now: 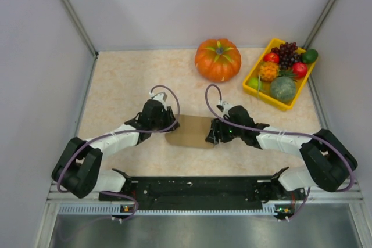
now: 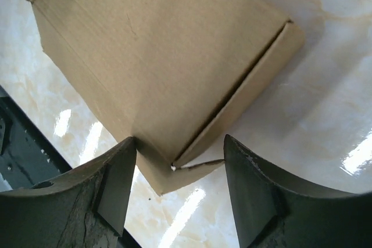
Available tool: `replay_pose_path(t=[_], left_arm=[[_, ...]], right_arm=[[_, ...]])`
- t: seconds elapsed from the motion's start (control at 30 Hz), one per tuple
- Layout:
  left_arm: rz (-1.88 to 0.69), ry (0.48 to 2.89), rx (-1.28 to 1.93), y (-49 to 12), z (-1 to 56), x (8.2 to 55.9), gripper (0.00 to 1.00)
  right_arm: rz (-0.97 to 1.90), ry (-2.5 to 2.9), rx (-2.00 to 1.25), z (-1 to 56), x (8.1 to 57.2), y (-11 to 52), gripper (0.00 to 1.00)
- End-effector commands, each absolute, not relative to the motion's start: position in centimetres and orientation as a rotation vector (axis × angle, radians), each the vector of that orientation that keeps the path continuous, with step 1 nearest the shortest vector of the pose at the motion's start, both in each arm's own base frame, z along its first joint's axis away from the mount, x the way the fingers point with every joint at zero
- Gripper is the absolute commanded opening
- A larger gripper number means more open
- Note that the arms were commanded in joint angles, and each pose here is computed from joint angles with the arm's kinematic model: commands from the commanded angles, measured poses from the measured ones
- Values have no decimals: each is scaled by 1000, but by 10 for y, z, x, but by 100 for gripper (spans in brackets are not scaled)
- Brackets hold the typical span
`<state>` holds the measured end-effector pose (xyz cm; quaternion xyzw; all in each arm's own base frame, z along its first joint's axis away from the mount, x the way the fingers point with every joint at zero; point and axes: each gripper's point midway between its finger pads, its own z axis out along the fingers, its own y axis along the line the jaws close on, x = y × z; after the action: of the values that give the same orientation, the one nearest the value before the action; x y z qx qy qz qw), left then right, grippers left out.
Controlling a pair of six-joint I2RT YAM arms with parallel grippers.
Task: Fold the paper box
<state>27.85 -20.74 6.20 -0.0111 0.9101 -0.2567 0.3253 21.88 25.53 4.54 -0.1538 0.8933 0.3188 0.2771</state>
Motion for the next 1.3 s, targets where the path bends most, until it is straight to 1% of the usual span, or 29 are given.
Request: replay_pose_path(t=[0.0,0.03,0.07,0.1,0.13,0.17,0.2,0.27,0.33,0.37,0.4,0.43,0.47,0.5,0.53,0.57,0.6,0.63,0.73,0.77,0.9,0.93,1.0,1.03,1.07,1.13,1.2,1.23,1.27], left_arm=[[-772,2371,-24,-208,72,256,50],[-705,2384,-48,-196,67,252,55],[-639,2405,-56,-185,63,247,61],[-605,2375,-63,-176,71,245,66],[-515,2362,-92,-161,70,246,74],[-474,2380,-85,-153,68,239,75],[-477,2343,-75,-150,77,239,76],[-499,2344,-28,-151,78,231,75],[-540,2344,-14,-157,81,226,73],[-592,2348,2,-164,82,221,72],[-618,2321,17,-170,86,224,72],[-640,2307,36,-174,85,223,73],[-668,2292,69,-178,86,223,76],[-680,2269,75,-182,86,227,77],[-700,2217,76,-186,92,236,79],[-699,2214,70,-187,92,239,80],[-678,2243,56,-186,85,244,81],[-673,2234,36,-185,93,254,81],[-705,2294,21,-191,88,266,79],[-730,2315,15,-194,87,267,78],[-780,2387,18,-200,80,268,74],[-832,2393,27,-203,78,264,72],[-924,2383,22,-211,79,263,66],[-986,2394,31,-215,80,257,58],[-1018,2406,13,-217,81,254,54],[-1087,2385,6,-221,85,248,50],[-1183,2350,5,-227,99,241,50],[-1168,2370,-18,-224,96,237,52],[-1098,2380,-47,-216,92,240,62]], right_arm=[[906,2329,-400,81,229,264,62],[817,2352,-372,79,232,252,64],[704,2366,-365,75,236,237,70],[523,2406,-315,66,240,211,74],[477,2382,-312,74,241,202,75],[444,2373,-345,76,239,197,76],[430,2368,-352,76,235,193,77],[468,2325,-386,88,227,198,79],[538,2300,-424,95,215,210,79],[596,2255,-430,105,213,217,79],[682,2249,-469,102,202,226,79],[721,2212,-468,107,203,231,79],[753,2152,-450,117,210,237,82],[748,2142,-427,116,215,237,85],[755,2145,-384,117,224,234,86],[810,2120,-342,125,233,239,86],[872,2171,-352,117,233,247,85],[885,2191,-312,115,243,243,84],[936,2268,-349,101,247,257,77],[955,2288,-361,98,246,260,73],[1024,2334,-356,89,243,268,66],[1044,2337,-335,88,243,267,65],[1149,2354,-295,90,234,272,57],[1189,2344,-288,93,234,276,54],[1234,2358,-249,95,232,278,52],[1292,2376,-225,98,227,282,52],[1386,2384,-204,105,224,286,54],[1367,2390,-205,105,227,284,55],[1252,2463,-267,93,219,271,60]])
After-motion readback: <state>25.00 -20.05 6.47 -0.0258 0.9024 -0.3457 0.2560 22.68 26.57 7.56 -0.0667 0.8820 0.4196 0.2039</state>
